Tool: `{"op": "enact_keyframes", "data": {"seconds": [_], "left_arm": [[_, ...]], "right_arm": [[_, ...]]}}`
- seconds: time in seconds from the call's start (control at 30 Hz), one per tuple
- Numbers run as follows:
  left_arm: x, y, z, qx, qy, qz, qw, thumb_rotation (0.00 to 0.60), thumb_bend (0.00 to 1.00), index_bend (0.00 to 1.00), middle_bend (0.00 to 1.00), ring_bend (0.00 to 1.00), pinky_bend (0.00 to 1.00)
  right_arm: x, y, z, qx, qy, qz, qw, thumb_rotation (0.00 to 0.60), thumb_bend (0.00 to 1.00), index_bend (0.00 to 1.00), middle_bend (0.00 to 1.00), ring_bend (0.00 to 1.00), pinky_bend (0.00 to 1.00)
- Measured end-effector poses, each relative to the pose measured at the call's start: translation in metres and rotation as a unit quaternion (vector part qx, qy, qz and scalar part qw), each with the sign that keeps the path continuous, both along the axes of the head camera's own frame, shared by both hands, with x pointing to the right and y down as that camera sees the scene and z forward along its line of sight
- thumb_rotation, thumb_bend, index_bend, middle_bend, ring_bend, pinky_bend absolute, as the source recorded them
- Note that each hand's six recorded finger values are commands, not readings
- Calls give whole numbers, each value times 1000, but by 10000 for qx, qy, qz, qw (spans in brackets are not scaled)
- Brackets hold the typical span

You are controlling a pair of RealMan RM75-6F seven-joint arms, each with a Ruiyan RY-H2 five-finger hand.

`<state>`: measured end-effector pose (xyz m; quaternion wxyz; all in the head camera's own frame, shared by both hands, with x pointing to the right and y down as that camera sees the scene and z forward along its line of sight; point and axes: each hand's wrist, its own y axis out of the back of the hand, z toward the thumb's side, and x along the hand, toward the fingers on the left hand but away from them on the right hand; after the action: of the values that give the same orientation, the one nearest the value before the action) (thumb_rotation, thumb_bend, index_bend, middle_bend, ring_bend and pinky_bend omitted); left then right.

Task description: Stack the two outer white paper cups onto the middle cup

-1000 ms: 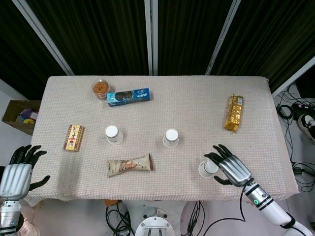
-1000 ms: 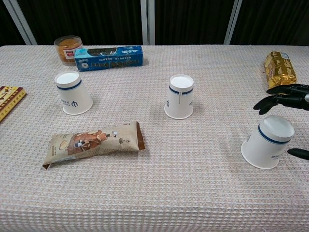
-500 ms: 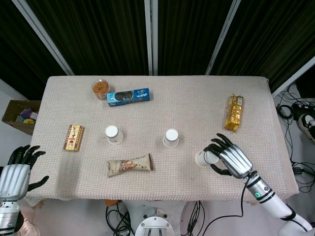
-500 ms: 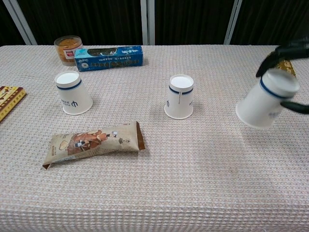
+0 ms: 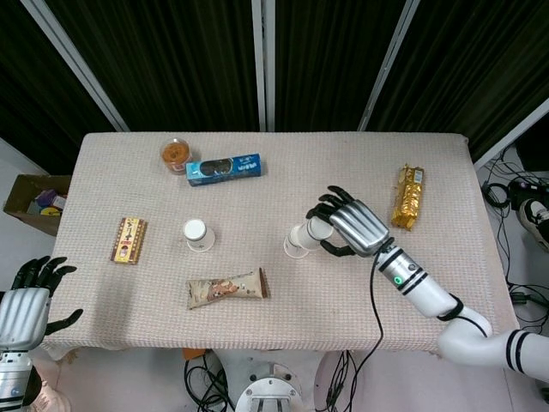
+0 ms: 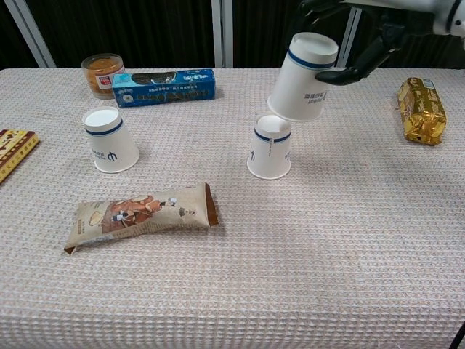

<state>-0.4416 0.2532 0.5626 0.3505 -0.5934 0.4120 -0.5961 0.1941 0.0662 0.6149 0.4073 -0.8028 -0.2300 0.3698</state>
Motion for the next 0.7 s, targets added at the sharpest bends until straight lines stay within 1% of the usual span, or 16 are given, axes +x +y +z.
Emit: {"op": "enact_keyframes", "data": {"seconds": [0.13, 0.33, 0.7], "left_arm": [[0, 1, 2, -55, 2, 11, 10000, 600, 117, 283, 176, 115, 122], [1, 0, 2, -46, 1, 21, 10000, 600, 117, 283, 175, 115, 122], [0, 1, 4, -100, 16, 2, 9999, 600, 116, 282, 175, 115, 122]], "right_arm": [[-12, -3, 12, -74, 78, -32, 9999, 600, 355, 468, 438, 172, 134], [-25, -6, 29, -183, 199, -73, 9996, 600, 353, 468, 429, 171, 135], [-35, -7, 54, -381, 534, -153, 9977, 600, 351, 475, 392, 171, 137]]}}
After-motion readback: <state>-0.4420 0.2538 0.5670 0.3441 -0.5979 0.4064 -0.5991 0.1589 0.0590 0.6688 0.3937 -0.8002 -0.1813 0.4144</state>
